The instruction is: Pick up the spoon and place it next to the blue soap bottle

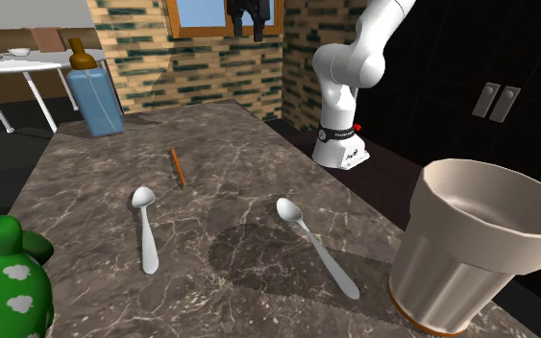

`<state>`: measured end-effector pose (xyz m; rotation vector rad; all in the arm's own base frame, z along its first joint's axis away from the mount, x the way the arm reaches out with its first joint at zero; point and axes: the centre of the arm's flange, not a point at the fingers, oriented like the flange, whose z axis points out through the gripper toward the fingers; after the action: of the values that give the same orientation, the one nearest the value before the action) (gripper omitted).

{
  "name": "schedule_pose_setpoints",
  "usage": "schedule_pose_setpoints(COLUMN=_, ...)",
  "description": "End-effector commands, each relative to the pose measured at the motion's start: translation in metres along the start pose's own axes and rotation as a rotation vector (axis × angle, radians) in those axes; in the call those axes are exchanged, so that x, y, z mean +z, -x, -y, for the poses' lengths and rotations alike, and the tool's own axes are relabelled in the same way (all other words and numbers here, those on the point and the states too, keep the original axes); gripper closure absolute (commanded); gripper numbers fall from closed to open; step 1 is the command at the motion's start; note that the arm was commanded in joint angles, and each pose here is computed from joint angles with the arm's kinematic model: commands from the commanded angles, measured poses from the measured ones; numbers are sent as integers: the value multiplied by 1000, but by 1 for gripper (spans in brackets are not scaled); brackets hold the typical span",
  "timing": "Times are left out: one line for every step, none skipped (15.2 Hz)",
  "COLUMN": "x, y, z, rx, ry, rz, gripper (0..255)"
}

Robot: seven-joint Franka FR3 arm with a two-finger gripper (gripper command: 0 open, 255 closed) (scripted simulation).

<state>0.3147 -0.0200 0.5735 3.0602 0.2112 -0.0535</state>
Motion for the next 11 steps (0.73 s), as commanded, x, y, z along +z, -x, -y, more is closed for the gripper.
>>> schedule_pose_setpoints(x=0, y=0, z=0, rx=0, ry=0, rz=0, gripper=0)
schedule_pose_setpoints(x=6, y=-4, z=11, rx=6, ry=-4, rz=4, gripper=0)
schedule_pose_setpoints(x=12, y=-8, z=21, rx=12, ry=-8, rz=7, gripper=0)
schedule_pose_setpoints(x=17, y=-13, z=32, rx=18, ry=-12, rz=11, gripper=0)
schedule_pose_setpoints(x=23, y=-17, z=43, rx=24, ry=-16, rz=15, gripper=0)
schedule_pose_setpoints(x=29, y=-21, z=53, rx=30, ry=-20, rz=19, gripper=0)
schedule_pose_setpoints(x=34, y=-26, z=64, rx=36, ry=-24, rz=22, gripper=0)
schedule_pose_setpoints(x=40, y=-30, z=75, rx=42, ry=-28, rz=26, gripper=0)
schedule_pose_setpoints(x=46, y=-35, z=85, rx=48, ry=-32, rz=30, gripper=0)
schedule_pose_setpoints(x=51, y=-39, z=96, rx=54, ry=-36, rz=34, gripper=0)
schedule_pose_setpoints(x=57, y=-44, z=107, rx=60, ry=-40, rz=37, gripper=0)
